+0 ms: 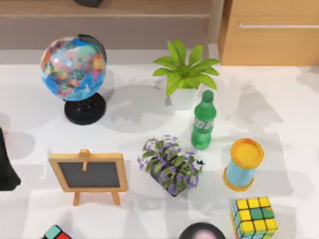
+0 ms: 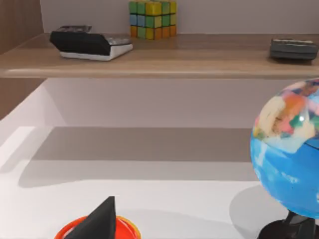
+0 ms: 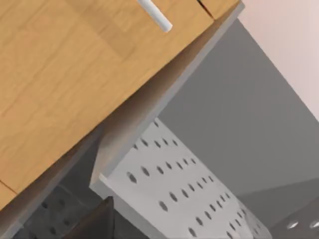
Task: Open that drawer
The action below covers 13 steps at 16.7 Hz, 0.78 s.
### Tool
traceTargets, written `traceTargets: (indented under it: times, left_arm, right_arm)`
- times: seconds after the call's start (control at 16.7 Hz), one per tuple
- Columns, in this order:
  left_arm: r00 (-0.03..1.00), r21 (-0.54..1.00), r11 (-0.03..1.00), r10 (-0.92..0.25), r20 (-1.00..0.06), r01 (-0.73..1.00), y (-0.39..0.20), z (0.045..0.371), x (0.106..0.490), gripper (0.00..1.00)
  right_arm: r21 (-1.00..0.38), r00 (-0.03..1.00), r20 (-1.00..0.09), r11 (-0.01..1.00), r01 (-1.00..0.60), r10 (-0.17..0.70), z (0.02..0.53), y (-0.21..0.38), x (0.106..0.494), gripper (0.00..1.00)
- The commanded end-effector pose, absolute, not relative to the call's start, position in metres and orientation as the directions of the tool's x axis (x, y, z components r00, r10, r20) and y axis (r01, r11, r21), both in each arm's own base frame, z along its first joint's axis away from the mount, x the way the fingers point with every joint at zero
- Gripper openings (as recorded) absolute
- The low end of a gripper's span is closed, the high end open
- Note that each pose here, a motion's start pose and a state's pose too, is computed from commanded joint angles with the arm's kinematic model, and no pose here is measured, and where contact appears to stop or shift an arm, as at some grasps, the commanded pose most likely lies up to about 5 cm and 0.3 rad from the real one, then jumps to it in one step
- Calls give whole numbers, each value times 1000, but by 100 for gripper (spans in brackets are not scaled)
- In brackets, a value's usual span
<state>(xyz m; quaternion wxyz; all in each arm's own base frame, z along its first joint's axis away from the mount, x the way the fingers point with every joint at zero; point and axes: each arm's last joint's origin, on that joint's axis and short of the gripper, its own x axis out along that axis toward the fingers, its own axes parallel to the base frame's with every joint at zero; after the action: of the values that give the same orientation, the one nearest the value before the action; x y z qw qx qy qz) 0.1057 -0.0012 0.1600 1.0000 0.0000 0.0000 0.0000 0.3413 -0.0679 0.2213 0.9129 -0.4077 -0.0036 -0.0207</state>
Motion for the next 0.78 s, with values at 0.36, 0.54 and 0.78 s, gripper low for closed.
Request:
traceTargets:
  times: [0.36,0.54,0.78]
  left_arm:
    - [1000,0,1000,0,0,0,-1,160,106,100]
    - [1000,0,1000,0,0,0,-1,160,106,100]
    - [1000,0,1000,0,0,0,-1,160,106,100]
  right_arm:
    - [-973,999,39,225,44,-26,145,15,401,100]
    - [-998,1000,10,69,11,-16,107,51,406,100]
    - [-1000,1000,0,0,0,-10,89,70,406,100]
